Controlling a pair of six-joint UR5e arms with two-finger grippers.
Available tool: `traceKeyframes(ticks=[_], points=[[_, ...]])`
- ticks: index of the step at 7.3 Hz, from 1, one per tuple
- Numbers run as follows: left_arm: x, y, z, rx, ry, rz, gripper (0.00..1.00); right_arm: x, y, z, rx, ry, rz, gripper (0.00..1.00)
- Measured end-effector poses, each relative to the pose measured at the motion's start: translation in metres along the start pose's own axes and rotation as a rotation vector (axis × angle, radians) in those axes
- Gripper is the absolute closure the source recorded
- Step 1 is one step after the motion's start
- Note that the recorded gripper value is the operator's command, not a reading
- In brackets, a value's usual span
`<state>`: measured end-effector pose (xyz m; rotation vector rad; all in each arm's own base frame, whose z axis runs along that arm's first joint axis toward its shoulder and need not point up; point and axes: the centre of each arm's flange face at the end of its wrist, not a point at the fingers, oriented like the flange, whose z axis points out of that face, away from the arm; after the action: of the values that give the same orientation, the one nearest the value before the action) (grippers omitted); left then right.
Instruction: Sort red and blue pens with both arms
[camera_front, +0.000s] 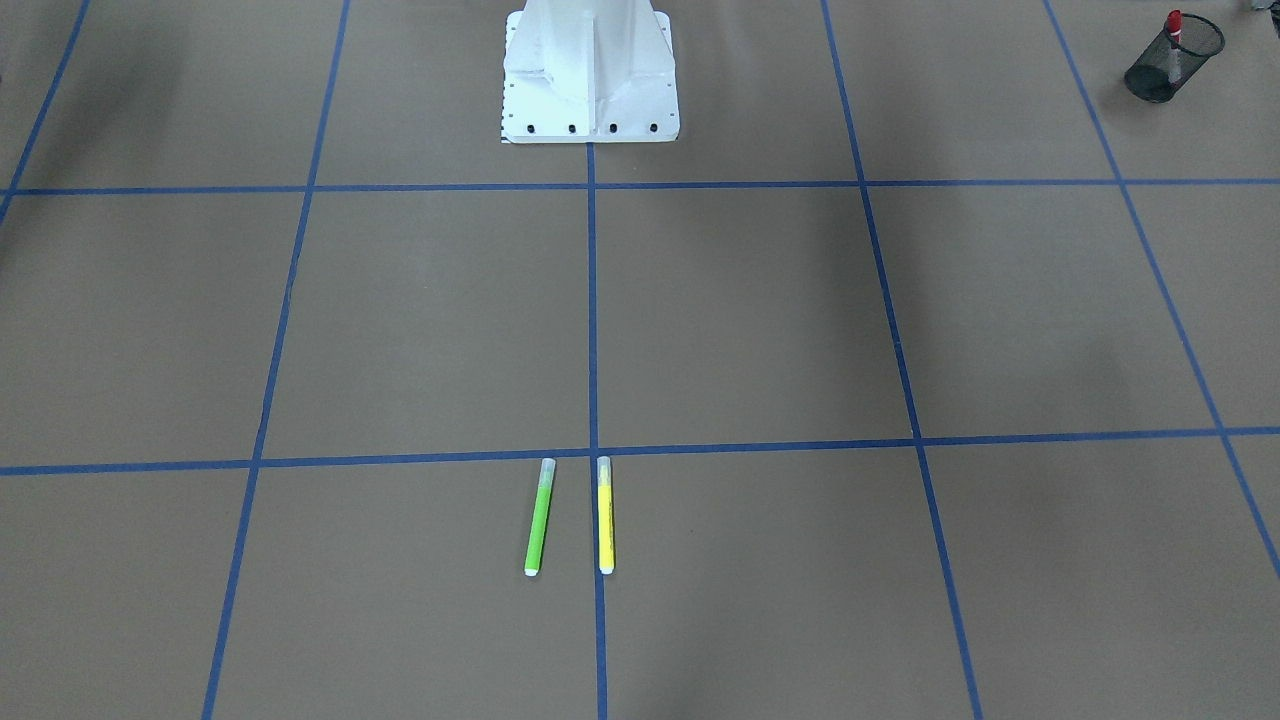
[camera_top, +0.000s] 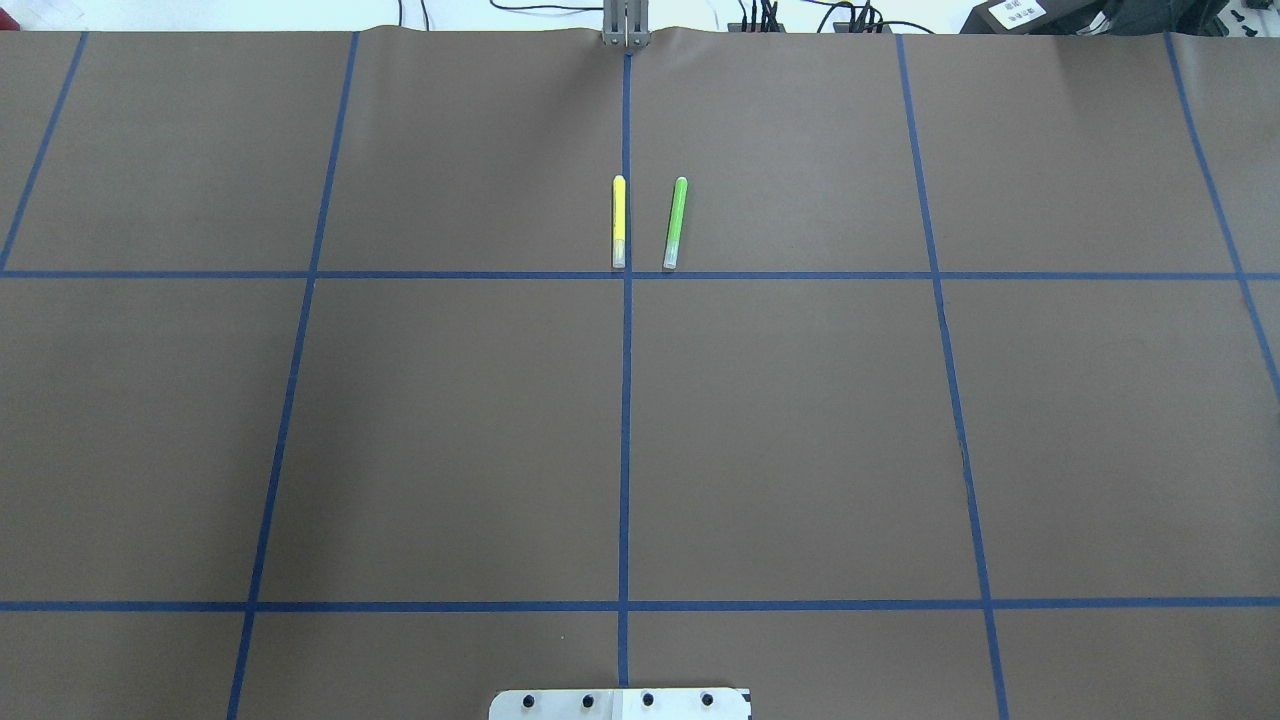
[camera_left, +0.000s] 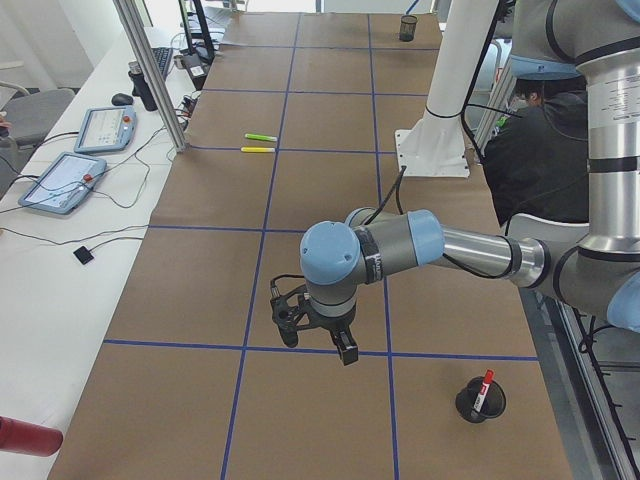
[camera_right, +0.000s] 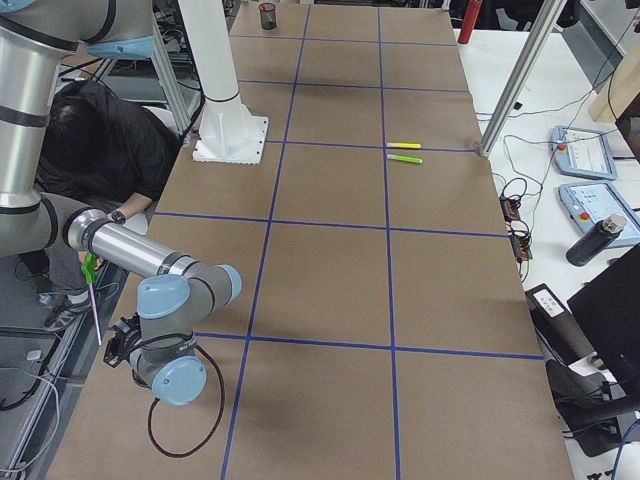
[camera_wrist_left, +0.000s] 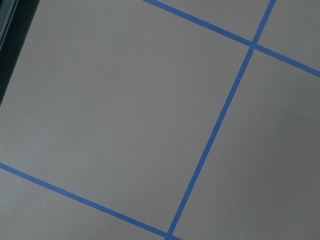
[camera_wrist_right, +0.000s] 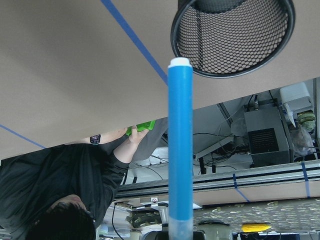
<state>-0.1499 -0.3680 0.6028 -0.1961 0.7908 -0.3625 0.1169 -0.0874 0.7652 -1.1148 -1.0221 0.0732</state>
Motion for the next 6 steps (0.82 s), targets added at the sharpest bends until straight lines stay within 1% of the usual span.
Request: traceKeyframes(ticks=[3,4,6], points=[[0.001,0.001,-0.001,0.002,0.001,0.004,0.00,0.016,-0.007,0.011,-0.023,-0.041,0.028,1.00],[0.001,0.001,-0.001,0.005,0.001,0.006,0.00,0.020,-0.008,0.013,-0.020,-0.053,0.036,1.00],[0.001,0.002,-0.001,0.007,0.001,0.010,0.00,0.030,-0.017,0.015,0.001,-0.050,0.050,1.00]])
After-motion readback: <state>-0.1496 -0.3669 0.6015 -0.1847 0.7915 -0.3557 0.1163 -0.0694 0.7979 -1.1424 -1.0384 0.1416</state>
